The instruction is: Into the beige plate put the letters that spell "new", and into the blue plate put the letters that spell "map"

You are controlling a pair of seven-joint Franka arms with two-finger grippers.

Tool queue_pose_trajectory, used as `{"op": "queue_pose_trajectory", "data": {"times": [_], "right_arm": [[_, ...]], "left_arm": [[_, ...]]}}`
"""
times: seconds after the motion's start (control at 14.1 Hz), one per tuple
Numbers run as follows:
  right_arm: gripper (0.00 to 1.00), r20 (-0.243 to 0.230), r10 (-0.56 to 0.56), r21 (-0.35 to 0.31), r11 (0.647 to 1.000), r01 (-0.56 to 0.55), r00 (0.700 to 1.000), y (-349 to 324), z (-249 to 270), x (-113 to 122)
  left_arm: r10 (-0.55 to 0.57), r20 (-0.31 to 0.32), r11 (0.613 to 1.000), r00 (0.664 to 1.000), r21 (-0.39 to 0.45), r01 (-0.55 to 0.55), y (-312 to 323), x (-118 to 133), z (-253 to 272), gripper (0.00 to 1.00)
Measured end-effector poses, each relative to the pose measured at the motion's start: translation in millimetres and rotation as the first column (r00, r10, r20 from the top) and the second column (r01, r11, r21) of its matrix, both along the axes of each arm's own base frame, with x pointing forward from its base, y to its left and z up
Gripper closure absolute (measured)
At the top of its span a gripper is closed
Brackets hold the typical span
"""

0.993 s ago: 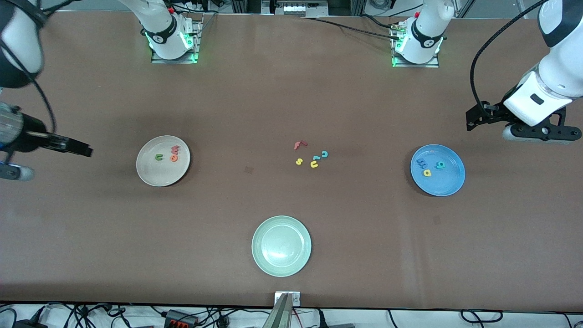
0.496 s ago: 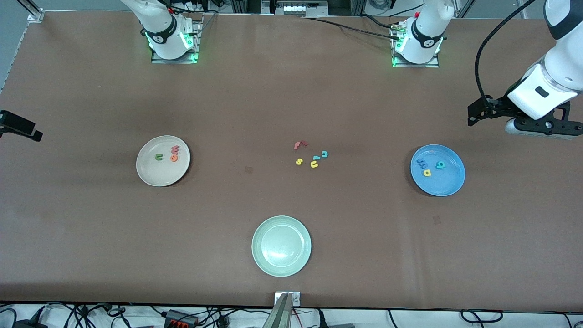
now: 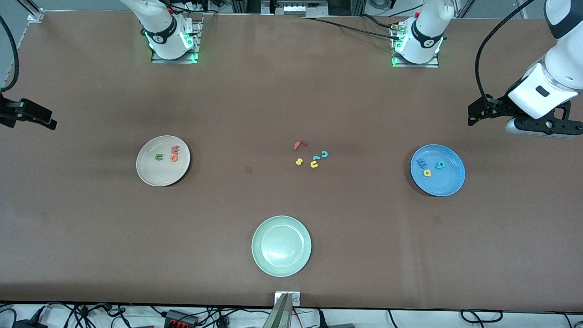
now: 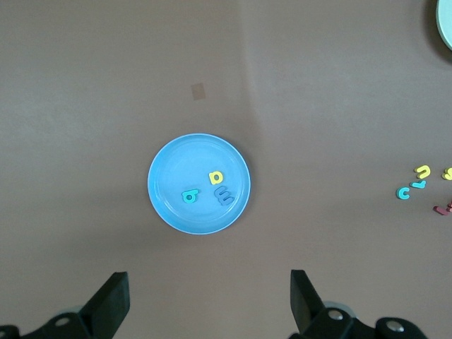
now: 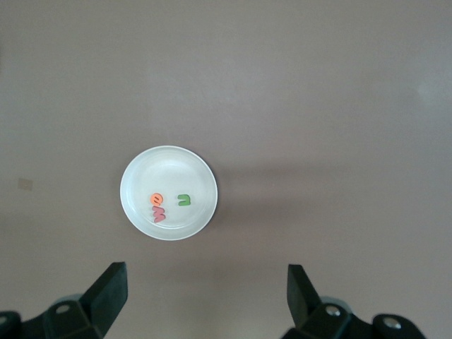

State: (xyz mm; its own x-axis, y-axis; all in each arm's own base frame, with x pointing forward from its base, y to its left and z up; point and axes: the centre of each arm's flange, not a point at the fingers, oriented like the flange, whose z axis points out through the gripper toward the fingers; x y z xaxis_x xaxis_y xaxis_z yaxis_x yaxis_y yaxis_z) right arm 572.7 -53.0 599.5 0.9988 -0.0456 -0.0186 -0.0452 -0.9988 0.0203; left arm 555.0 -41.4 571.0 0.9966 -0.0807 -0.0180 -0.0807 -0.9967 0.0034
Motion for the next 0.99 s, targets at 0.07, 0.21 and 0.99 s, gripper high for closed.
{"op": "queue_pose_trajectory", "data": {"times": [0.07,0.21,0.99], "right_arm": [[0.00,0.000,-0.003,0.003,1.000,0.003,1.000,-1.7,-1.1,-10.4],[0.00,-0.002,-0.003,0.005,1.000,0.003,1.000,-1.5,0.3,-26.6],[0.00,-0.001,0.005,0.006,1.000,-0.005,1.000,3.0,-1.5,-31.5]], "left_arm": [[0.000,0.000,1.000,1.000,0.000,0.000,-0.1,0.0,0.1,0.00],[0.000,0.000,1.000,1.000,0.000,0.000,-0.1,-0.1,0.2,0.00],[-0.002,0.000,1.000,1.000,0.000,0.002,-0.7,-0.1,0.2,0.00]]}}
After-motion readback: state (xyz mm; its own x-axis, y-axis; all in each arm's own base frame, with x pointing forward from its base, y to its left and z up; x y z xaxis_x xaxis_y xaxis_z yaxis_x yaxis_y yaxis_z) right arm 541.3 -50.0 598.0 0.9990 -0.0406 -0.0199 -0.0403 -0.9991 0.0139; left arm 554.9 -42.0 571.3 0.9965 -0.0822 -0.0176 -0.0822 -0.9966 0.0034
